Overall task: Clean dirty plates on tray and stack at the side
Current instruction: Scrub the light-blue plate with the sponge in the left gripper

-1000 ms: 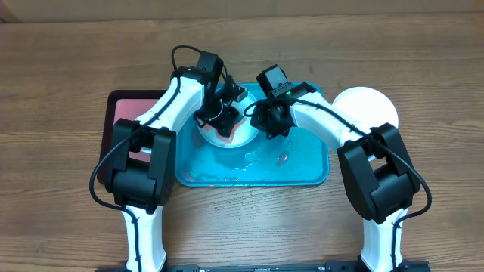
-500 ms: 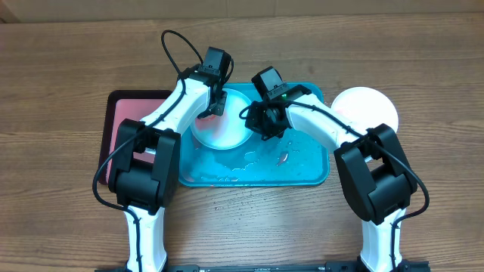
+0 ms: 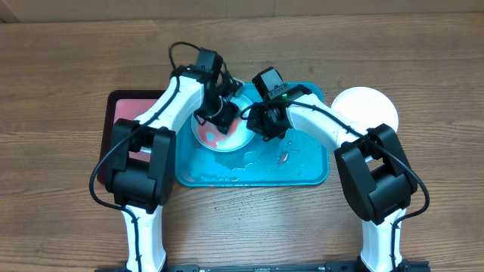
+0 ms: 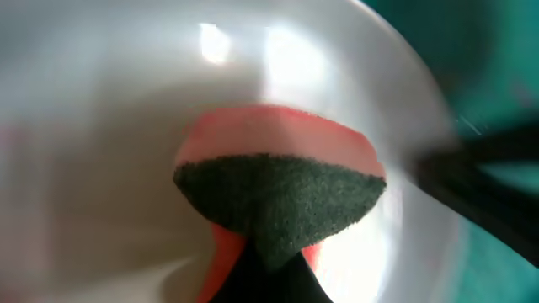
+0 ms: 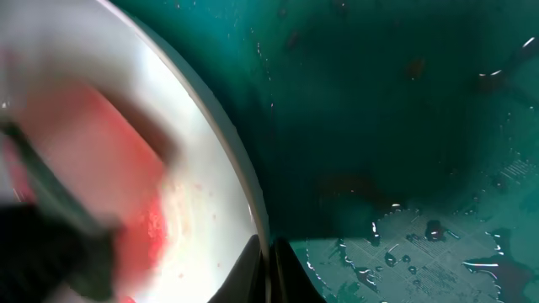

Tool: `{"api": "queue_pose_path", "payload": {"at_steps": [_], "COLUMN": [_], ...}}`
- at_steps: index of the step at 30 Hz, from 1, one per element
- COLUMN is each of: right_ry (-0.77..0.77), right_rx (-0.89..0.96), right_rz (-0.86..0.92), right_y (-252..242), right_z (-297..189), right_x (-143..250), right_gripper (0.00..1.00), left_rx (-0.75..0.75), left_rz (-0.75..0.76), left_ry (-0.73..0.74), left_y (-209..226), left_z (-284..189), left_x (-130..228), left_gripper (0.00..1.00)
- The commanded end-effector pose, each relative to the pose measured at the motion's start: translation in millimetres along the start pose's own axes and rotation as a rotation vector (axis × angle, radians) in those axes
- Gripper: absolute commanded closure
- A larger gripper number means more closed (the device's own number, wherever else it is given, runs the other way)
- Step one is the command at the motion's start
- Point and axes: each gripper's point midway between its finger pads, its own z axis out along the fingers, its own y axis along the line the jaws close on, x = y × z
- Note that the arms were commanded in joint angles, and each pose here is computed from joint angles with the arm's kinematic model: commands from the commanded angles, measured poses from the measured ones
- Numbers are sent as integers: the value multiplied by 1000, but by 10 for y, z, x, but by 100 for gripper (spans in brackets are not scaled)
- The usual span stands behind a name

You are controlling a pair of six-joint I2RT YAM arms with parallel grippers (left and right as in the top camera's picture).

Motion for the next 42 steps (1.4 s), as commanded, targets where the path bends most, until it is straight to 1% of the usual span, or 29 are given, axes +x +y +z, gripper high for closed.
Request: {"api": "queue_pose_path", "payload": {"at_steps": [1, 3, 4, 5, 7, 8, 11, 12, 15, 18, 21, 22, 24, 27, 29, 30, 32, 39, 42], "right_ry": [2, 2, 2, 2, 2, 2, 2, 2, 3, 4, 4, 5, 4, 4, 4, 5, 5, 6, 6], "right_rx": [-12, -12, -12, -12, -12, -12, -12, -11, -11, -9, -9, -8, -9, -9, -9, -9, -9, -8, -7], "right_rz": [-8, -8, -8, -8, -8, -8, -8, -8, -8, -7, -8, -8, -10, -11, -11, -11, -11, -14, -14], "right_y": [19, 19, 19, 18, 18, 18, 18, 17, 16, 12, 10, 10, 10, 10, 10, 11, 10, 7, 7], "right_z": [6, 6, 6, 6, 6, 6, 6, 6, 6, 6, 6, 6, 6, 6, 6, 6, 6, 6, 6], "right_x": [3, 3, 3, 4, 4, 4, 4, 4, 6, 9, 10, 11, 10, 10, 10, 11, 11, 14, 14], "right_gripper": [96, 96, 96, 96, 96, 96, 96, 96, 96, 96, 96, 96, 96, 96, 97, 96, 96, 96, 96], "left_rx": [200, 165, 123, 49, -145, -290, -700, -780, -904, -924, -897, -865, -742, -381, -176, -115, -29, 178, 234], "left_rz": [144, 147, 142, 120, 30, -47, -290, -336, -412, -457, -470, -465, -392, -127, 12, 45, 104, 227, 255], "left_ry": [92, 165, 196, 230, 273, 281, 235, 210, 120, 29, -52, -71, -86, -82, -95, -102, -106, 6, 48], "left_y": [-432, -384, -312, -189, 132, 366, 927, 1022, 1182, 1239, 1242, 1211, 1072, 560, 215, 107, -47, -417, -509], "left_z": [134, 124, 122, 120, 86, 29, -275, -355, -482, -493, -454, -412, -263, 59, 153, 168, 179, 165, 136], "left_x": [264, 422, 480, 531, 585, 597, 617, 612, 515, 369, 198, 137, -10, -243, -307, -320, -314, 51, 190], "left_gripper": [96, 96, 96, 96, 96, 96, 96, 96, 96, 96, 96, 96, 96, 96, 94, 96, 96, 96, 96]}}
